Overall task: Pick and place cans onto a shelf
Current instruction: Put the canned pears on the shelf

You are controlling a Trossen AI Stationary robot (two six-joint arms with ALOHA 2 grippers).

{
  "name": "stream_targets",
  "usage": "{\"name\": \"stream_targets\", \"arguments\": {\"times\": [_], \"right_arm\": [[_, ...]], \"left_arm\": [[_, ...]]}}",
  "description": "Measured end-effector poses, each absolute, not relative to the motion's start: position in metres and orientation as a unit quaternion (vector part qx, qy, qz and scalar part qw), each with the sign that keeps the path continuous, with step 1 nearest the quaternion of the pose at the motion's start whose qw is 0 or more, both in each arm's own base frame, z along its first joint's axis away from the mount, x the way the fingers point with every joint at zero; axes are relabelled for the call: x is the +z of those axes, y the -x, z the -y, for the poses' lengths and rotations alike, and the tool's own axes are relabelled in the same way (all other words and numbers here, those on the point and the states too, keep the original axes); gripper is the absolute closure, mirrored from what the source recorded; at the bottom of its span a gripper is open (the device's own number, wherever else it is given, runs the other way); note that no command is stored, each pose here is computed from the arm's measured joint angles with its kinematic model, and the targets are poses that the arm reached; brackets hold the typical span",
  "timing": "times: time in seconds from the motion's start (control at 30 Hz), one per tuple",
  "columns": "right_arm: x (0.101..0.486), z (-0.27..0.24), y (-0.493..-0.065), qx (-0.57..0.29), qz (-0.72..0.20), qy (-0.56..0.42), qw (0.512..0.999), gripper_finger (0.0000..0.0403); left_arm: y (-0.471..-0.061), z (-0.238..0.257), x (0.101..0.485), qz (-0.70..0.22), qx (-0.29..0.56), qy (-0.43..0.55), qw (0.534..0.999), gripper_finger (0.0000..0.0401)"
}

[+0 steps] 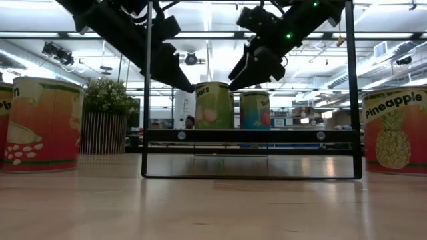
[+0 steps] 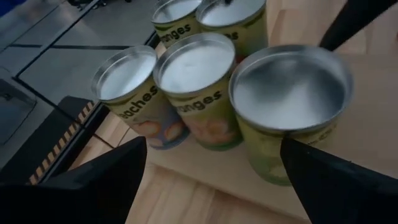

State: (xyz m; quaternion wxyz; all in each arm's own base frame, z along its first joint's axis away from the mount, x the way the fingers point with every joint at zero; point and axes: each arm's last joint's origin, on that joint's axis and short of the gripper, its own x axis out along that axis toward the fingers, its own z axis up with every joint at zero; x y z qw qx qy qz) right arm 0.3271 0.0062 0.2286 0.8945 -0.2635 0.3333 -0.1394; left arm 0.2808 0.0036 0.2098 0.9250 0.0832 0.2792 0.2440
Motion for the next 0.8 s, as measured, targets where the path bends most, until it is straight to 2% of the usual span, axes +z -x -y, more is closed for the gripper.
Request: {"name": "stream_targets", "arguments": {"times": [0.4,0.8], "right_arm": [[0.229,0.007,-0.323,-0.175,-0.348,0.248,0.887,0.0054],[0.229,0.003,-0.325,-0.125,-0.336,0.204,0.911,0.0054]], "left_arm": [[-0.284,-0.009,0.2,-0.296,0.262,-0.079,0.915,0.0026],[-0.291,-0.012,0.192,-0.292,0.265,-0.075,0.916,0.0026]]}}
